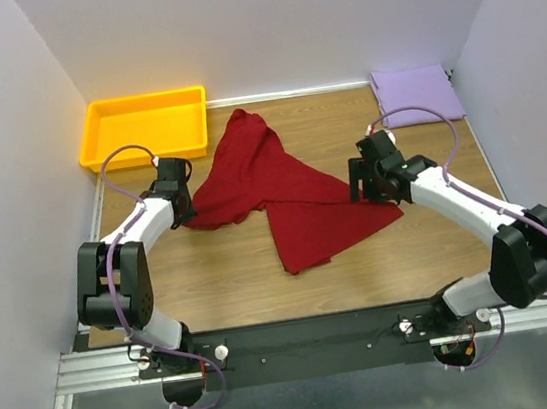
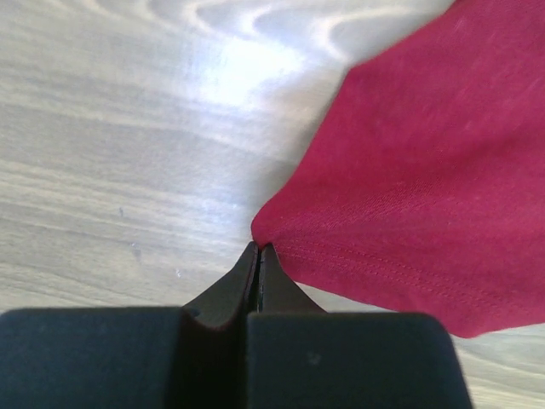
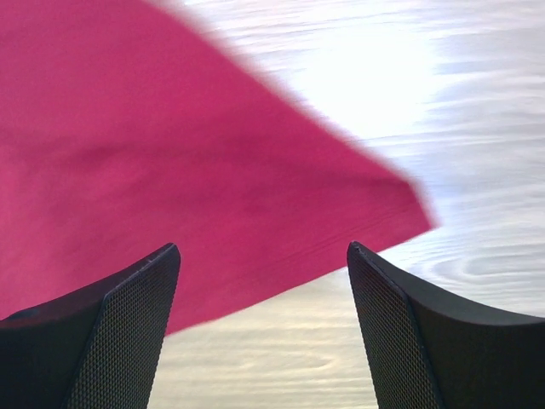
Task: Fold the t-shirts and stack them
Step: Flatten the tshirt out
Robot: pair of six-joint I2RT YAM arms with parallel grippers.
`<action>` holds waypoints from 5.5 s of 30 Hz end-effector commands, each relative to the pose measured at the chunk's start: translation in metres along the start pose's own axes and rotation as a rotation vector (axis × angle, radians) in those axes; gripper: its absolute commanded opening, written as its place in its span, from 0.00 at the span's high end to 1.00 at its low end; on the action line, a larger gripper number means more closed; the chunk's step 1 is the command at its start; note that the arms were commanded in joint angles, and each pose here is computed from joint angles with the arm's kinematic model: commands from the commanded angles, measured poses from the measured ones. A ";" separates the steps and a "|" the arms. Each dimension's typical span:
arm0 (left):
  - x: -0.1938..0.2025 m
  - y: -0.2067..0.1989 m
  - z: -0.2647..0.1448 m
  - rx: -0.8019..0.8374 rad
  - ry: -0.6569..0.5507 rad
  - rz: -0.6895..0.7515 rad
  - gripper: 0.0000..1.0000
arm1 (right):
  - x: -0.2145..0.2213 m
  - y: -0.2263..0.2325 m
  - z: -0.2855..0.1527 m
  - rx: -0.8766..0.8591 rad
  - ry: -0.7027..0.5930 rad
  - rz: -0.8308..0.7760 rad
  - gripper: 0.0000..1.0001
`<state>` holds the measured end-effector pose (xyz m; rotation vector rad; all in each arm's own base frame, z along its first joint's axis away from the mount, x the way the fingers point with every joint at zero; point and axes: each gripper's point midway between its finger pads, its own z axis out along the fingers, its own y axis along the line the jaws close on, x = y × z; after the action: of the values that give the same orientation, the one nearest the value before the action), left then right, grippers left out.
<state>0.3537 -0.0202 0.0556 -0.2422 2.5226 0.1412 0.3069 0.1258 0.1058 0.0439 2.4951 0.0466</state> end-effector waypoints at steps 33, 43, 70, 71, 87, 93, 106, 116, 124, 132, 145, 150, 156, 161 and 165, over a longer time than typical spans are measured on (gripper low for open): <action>-0.015 -0.009 -0.006 0.099 -0.066 0.021 1.00 | 0.068 -0.101 0.067 0.034 0.432 0.139 0.59; -0.015 -0.010 -0.005 0.099 -0.063 0.026 1.00 | 0.027 -0.101 0.046 0.033 0.285 0.153 0.57; -0.013 -0.011 -0.005 0.105 -0.057 0.029 1.00 | 0.080 -0.116 0.069 0.142 0.463 0.165 0.55; -0.013 -0.011 -0.004 0.104 -0.056 0.028 1.00 | 0.079 -0.117 0.069 0.146 0.459 0.164 0.51; -0.012 -0.011 -0.003 0.106 -0.052 0.031 1.00 | 0.067 -0.108 0.066 0.097 0.431 0.178 0.47; -0.012 -0.011 -0.004 0.105 -0.052 0.032 1.00 | 0.084 -0.108 0.073 0.094 0.474 0.179 0.57; -0.072 -0.037 -0.031 0.230 -0.165 -0.029 1.00 | -0.021 -0.115 0.057 0.136 0.222 0.162 0.89; -0.277 -0.053 -0.187 0.359 -0.543 -0.146 1.00 | -0.270 -0.152 -0.110 0.339 -0.504 0.090 0.99; -0.338 -0.003 -0.411 0.428 -1.030 -0.285 1.00 | -0.315 -0.153 -0.275 0.337 -0.890 0.037 0.99; -0.251 0.084 -0.566 0.366 -1.454 -0.421 1.00 | -0.261 -0.141 -0.399 0.244 -1.165 -0.023 0.99; -0.193 0.136 -0.658 0.250 -1.661 -0.420 1.00 | -0.210 -0.123 -0.463 0.148 -1.320 -0.143 0.99; -0.241 0.090 -0.581 0.270 -1.497 -0.256 1.00 | -0.219 -0.111 -0.392 0.109 -1.173 -0.234 0.99; -0.259 0.020 -0.393 0.346 -1.170 -0.138 1.00 | -0.216 -0.129 -0.265 0.218 -0.995 -0.258 0.99; -0.237 -0.028 -0.230 0.388 -0.886 -0.085 1.00 | -0.174 -0.145 -0.112 0.281 -0.741 -0.264 0.99; -0.219 -0.054 -0.144 0.421 -0.714 -0.054 1.00 | -0.154 -0.163 -0.043 0.368 -0.713 -0.178 0.99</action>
<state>0.4410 -0.0501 0.2801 -0.1082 1.8764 -0.1855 0.3788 -0.0224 0.2317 -0.1687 1.8915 -0.3236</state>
